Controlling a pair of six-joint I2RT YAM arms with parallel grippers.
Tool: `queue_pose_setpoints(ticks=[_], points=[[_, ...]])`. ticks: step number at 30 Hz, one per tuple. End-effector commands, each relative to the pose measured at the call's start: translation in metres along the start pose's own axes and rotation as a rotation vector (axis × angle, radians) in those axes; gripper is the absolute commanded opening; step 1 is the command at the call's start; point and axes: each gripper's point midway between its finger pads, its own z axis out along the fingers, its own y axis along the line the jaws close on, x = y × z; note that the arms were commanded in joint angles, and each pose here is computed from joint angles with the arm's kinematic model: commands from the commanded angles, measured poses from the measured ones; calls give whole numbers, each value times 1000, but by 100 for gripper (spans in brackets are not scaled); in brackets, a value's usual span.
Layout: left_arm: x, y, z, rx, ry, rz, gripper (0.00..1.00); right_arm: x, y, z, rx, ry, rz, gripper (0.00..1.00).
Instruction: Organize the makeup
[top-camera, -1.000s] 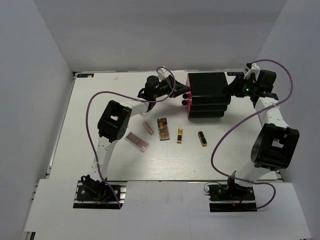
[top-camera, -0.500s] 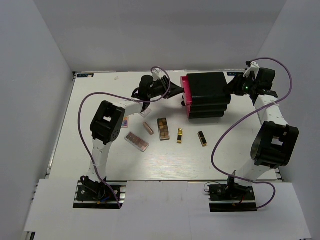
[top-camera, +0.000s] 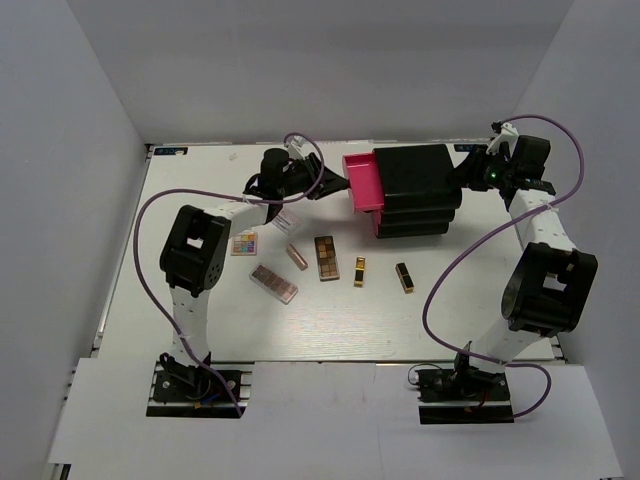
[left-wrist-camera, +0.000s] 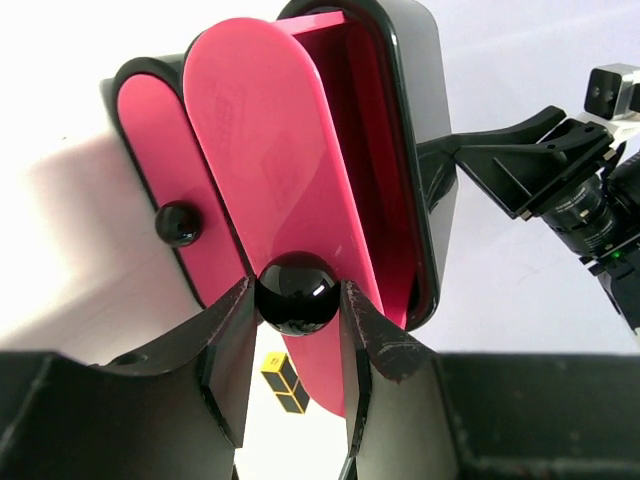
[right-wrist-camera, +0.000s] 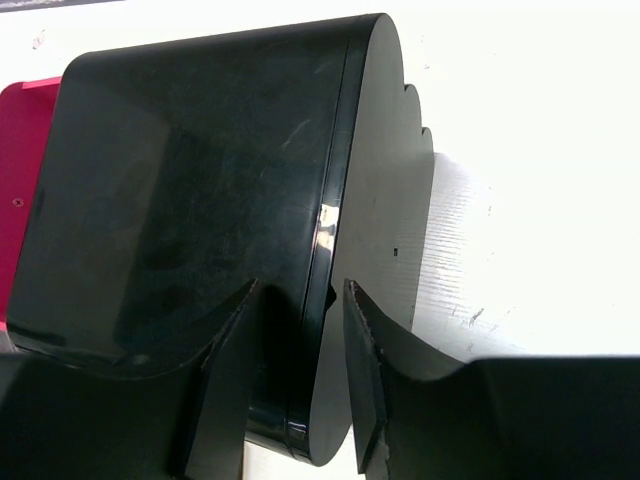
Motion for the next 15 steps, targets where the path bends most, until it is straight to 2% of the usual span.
queue_pose_setpoints(ticks=[1, 3, 5, 6, 7, 10, 15], points=[[-10, 17, -15, -110, -23, 17, 30, 12, -11, 3, 42, 52, 9, 44], [-13, 15, -14, -116, -23, 24, 33, 12, -10, 3, 39, 52, 8, 48], [-15, 16, -15, -137, -29, 16, 44, 11, -9, 3, 34, 51, 3, 54], [-15, 15, -16, -142, -32, 15, 52, 11, -8, 2, 28, 51, 1, 60], [-20, 18, -19, -151, -40, 12, 64, 11, -6, 2, 19, 52, -1, 63], [-27, 13, -27, -159, -65, 17, 81, 6, 2, -3, -9, 35, -30, 73], [-48, -4, -46, -184, -124, 43, 91, -8, 11, -17, -3, -18, -80, 80]])
